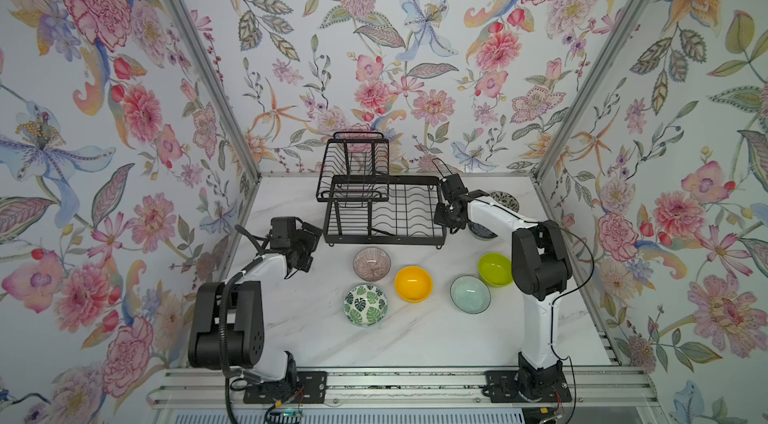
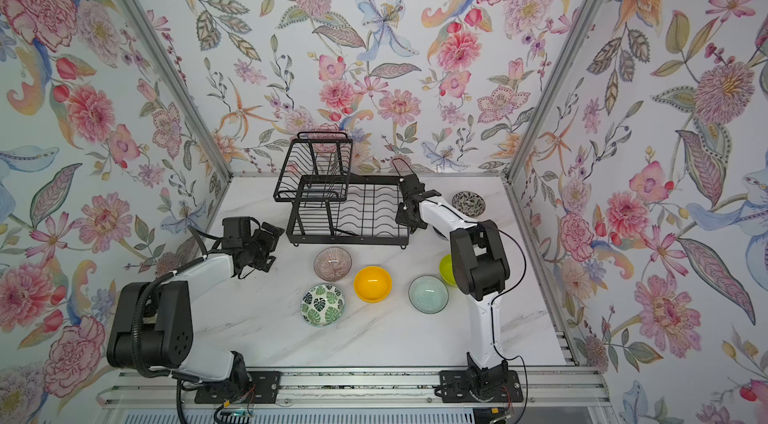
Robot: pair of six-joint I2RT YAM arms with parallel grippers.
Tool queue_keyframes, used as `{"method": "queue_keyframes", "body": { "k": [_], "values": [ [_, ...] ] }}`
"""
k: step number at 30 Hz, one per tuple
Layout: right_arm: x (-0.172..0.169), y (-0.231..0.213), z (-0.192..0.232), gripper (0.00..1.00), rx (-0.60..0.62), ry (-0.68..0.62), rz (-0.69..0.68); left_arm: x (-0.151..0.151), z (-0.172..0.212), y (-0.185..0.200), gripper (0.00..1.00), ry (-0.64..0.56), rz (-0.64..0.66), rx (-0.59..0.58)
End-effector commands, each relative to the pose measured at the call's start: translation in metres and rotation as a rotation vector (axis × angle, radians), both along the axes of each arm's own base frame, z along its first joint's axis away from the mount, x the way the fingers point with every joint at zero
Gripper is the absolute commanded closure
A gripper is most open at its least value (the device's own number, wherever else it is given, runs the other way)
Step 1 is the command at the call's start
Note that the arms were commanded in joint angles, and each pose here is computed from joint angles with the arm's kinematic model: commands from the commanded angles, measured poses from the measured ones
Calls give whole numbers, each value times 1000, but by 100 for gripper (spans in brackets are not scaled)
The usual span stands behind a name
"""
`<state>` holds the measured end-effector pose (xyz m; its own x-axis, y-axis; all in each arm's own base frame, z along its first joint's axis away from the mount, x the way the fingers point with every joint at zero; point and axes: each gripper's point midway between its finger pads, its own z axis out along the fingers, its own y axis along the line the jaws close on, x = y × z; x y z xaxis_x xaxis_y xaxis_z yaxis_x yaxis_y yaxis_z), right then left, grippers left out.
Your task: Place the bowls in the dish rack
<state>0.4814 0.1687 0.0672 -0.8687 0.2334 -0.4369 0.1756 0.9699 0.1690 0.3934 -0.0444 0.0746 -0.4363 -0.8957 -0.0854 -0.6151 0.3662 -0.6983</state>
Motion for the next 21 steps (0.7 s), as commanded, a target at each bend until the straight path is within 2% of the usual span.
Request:
{"method": "queue_keyframes", "body": {
  "k": [1,9,18,21],
  "values": [
    [2,-53,5,100,-53,-5,-181,16,-1,-18,1,5,-36,-56],
    [-4,-66,9,100,-124,-7,-149,18,-2,-21,1,4,-42,-54],
    [-19,-54,15,100,-160,-42,-44,-4,-8,-24,1,36,-73,-32],
    [-30,-45,12,100,-189,-71,10,-12,0,-24,1,8,-77,-17]
  ]
}}
